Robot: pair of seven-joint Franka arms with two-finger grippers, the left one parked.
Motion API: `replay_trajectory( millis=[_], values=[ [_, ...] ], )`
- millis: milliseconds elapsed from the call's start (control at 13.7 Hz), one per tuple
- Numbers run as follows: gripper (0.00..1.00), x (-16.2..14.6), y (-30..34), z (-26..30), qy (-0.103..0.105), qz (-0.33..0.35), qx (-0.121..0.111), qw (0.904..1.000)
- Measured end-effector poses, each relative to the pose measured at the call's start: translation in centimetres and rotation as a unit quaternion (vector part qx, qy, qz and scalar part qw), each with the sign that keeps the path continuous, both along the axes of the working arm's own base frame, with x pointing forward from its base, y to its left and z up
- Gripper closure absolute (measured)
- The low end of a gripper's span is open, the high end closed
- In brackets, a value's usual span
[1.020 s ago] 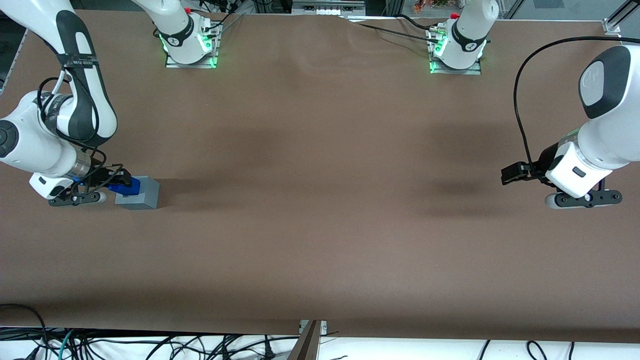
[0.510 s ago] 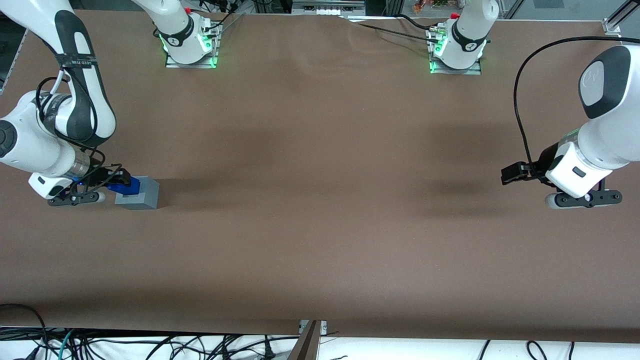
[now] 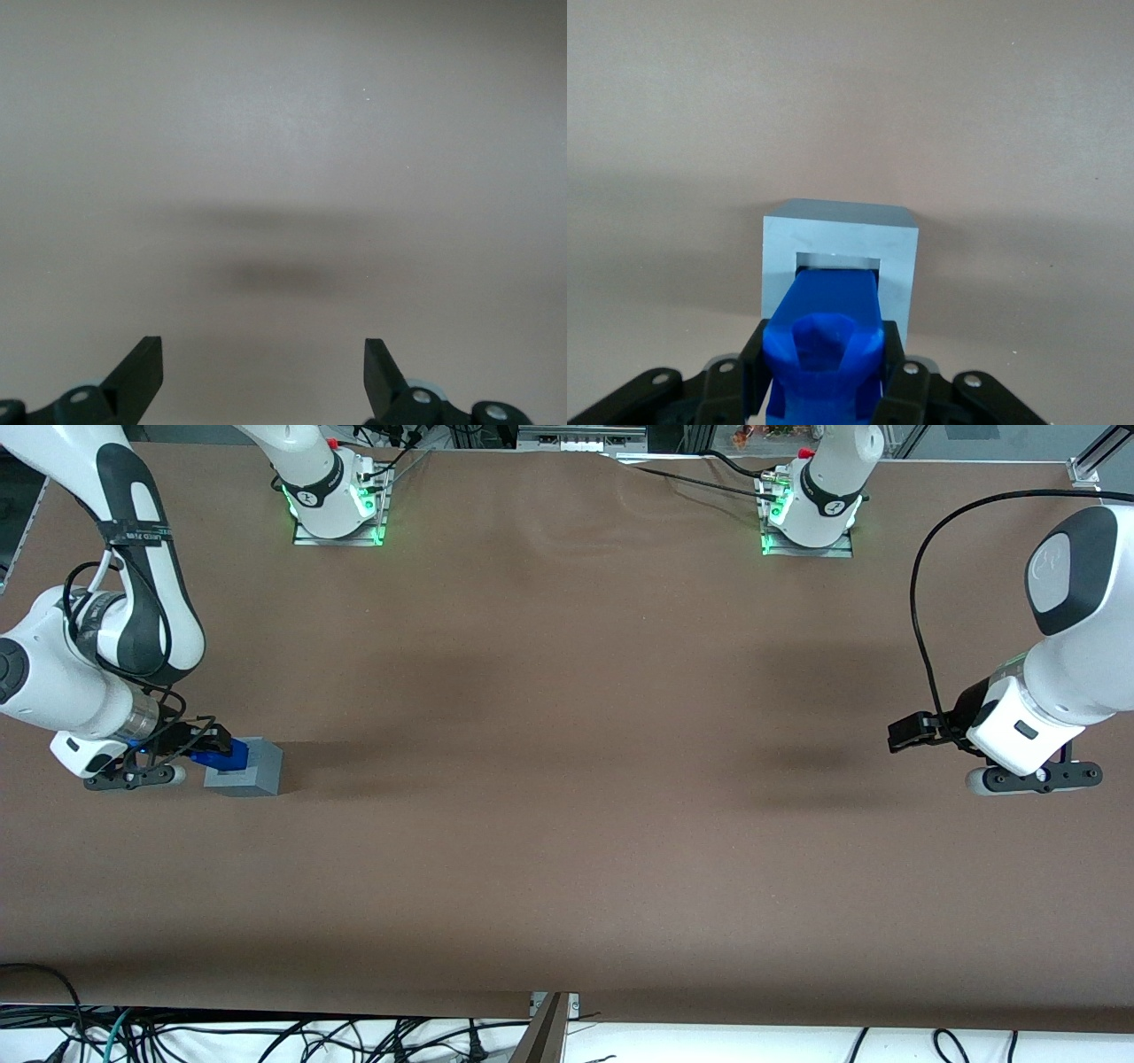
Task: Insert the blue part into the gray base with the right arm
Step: 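Lower the blue block into the gray base's hole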
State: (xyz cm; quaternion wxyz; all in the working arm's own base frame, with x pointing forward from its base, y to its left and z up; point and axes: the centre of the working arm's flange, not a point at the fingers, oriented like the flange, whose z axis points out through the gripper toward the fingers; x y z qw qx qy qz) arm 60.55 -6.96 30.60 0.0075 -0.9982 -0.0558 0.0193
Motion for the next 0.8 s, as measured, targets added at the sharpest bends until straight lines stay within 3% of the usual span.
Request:
replay_trajectory(
  millis=[802],
  values=[
    [0.49,1.3,0.5,-1.2,-0.002,0.005,-0.001,1.0]
  ],
)
